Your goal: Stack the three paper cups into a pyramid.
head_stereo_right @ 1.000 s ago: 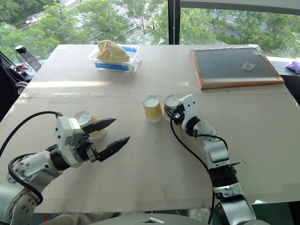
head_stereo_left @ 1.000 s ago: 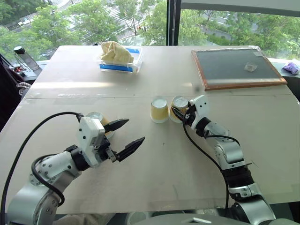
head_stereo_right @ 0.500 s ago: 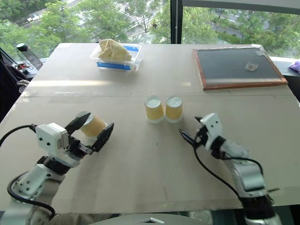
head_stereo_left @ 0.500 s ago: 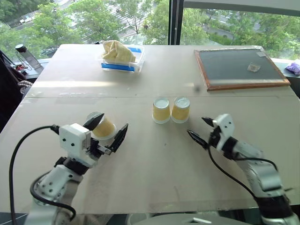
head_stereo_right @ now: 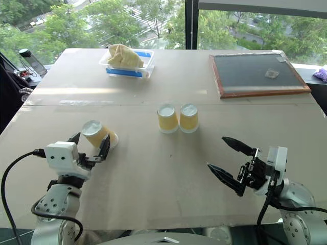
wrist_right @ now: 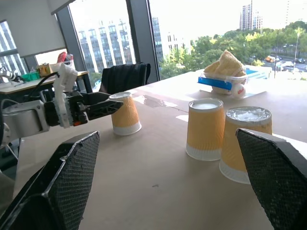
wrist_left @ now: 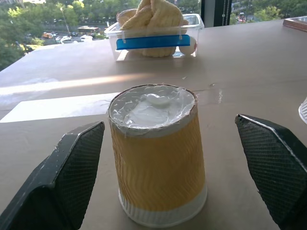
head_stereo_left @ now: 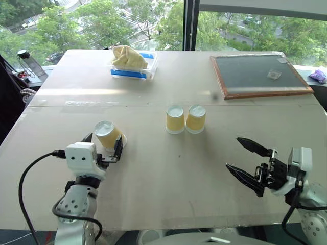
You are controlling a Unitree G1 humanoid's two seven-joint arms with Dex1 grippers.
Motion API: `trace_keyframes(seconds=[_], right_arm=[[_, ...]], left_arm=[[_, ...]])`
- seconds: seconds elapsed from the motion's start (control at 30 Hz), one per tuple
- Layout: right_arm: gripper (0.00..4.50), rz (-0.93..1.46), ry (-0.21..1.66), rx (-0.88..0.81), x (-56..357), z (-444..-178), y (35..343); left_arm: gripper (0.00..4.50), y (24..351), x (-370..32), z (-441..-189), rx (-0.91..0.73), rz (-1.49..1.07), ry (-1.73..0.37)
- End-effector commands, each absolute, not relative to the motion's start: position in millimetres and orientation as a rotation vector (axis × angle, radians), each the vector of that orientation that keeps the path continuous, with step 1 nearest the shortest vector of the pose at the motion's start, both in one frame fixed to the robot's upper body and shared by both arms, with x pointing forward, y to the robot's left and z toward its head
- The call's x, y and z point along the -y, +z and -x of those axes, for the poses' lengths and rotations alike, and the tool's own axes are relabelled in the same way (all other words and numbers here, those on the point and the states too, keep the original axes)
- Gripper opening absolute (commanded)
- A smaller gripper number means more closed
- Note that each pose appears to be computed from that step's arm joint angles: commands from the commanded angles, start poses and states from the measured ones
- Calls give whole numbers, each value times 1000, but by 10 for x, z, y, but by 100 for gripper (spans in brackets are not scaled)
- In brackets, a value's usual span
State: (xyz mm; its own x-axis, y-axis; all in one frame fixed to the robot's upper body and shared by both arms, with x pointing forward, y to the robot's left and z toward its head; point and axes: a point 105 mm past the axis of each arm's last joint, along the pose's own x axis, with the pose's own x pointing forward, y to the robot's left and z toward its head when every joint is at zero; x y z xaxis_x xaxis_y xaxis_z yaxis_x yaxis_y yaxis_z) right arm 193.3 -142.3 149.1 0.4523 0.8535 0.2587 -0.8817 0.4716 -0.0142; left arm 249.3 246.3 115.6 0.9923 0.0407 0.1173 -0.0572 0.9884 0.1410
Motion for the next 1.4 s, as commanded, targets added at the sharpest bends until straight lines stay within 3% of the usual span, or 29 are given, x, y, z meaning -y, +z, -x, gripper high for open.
trace_keyframes(seconds=[0.03, 0.5, 0.57, 0.7, 0.87, 1.03, 1.2, 1.4], right_arm=[[448, -79, 1114, 306, 1401, -1857, 1594], [448, -29, 1161, 301, 1357, -1824, 1634], [450, -29, 1162, 299, 1359, -1820, 1630], [450, -28, 1156, 296, 1365, -1814, 1617], [450, -25, 1097, 315, 1407, -1818, 1618], [450, -68, 868, 422, 1602, -1907, 1765], [450, 19, 694, 467, 1783, -1851, 1767], [450, 13, 636, 503, 1771, -1657, 1818]], left_arm=[[450, 1146, -2480, -2589, 142, -148, 71], [450, 1139, -2432, -2751, 175, -123, 65], [360, 1176, -2424, -2760, 194, -135, 51], [241, 1239, -2405, -2781, 216, -143, 36], [237, 1503, -2236, -2911, 273, -205, -70], [237, 1979, -1619, -3128, 373, -207, -498], [237, 2357, -1075, -3368, 346, -223, -957], [237, 2432, -818, -3434, 289, -236, -1189]])
